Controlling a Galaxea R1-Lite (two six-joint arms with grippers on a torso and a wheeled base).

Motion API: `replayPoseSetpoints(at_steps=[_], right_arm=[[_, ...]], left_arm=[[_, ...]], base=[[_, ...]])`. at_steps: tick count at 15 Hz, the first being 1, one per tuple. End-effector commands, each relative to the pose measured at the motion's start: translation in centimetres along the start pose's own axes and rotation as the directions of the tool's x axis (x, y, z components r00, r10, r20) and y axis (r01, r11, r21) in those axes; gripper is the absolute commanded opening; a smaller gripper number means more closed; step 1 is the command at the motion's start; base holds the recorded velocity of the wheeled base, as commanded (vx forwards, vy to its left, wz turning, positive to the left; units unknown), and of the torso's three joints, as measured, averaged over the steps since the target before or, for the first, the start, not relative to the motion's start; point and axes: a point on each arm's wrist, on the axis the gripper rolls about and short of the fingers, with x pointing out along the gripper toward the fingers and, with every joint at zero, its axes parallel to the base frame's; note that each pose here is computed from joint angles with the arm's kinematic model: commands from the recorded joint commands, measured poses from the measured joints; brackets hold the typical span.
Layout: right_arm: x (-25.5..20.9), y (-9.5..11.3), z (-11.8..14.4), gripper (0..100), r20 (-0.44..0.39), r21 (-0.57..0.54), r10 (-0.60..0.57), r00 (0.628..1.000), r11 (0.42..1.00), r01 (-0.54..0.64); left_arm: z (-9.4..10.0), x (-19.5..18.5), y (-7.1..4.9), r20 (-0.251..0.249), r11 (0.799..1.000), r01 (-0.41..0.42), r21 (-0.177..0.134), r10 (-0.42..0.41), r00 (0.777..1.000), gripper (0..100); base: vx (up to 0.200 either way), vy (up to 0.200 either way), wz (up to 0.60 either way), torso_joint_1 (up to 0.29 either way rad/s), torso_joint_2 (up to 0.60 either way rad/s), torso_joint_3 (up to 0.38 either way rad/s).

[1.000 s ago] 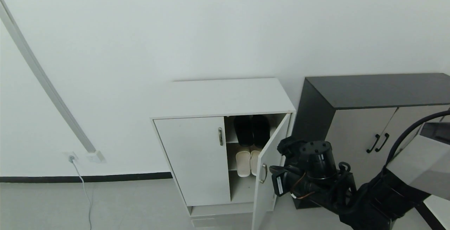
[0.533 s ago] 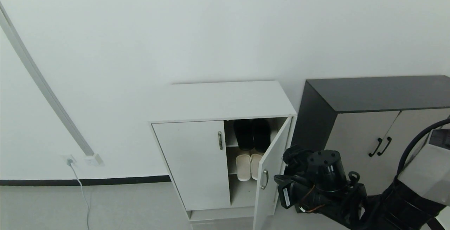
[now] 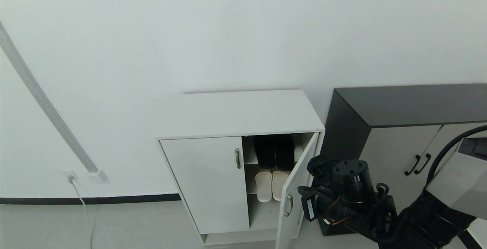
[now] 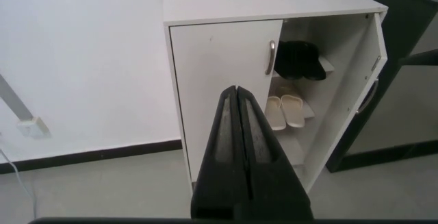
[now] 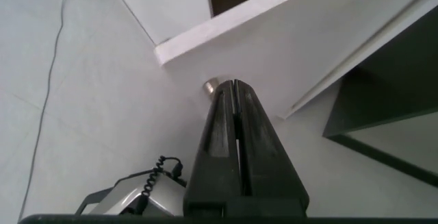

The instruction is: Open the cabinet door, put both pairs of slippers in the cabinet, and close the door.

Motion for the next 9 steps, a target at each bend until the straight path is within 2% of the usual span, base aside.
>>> replayPoseSetpoints(at_steps=[1, 9], right_arm=[[1.2, -0.2, 0.0, 0, 0.001, 0.004, -0.007, 1.0, 1.0, 0.007], [6.0, -1.4, 0.7, 0, 0.045, 0.028, -0.045, 0.998, 0.999, 0.044]], left_arm=[[0.0, 0.0, 0.0, -0.001, 1.0, 0.0, 0.0, 0.0, 1.0, 0], [0.0, 0.0, 0.0, -0.001, 1.0, 0.0, 0.002, 0.0, 1.0, 0]], base=[[0.0, 0.0, 0.0, 0.0, 0.0, 0.0], [0.0, 0.0, 0.0, 0.0, 0.0, 0.0]])
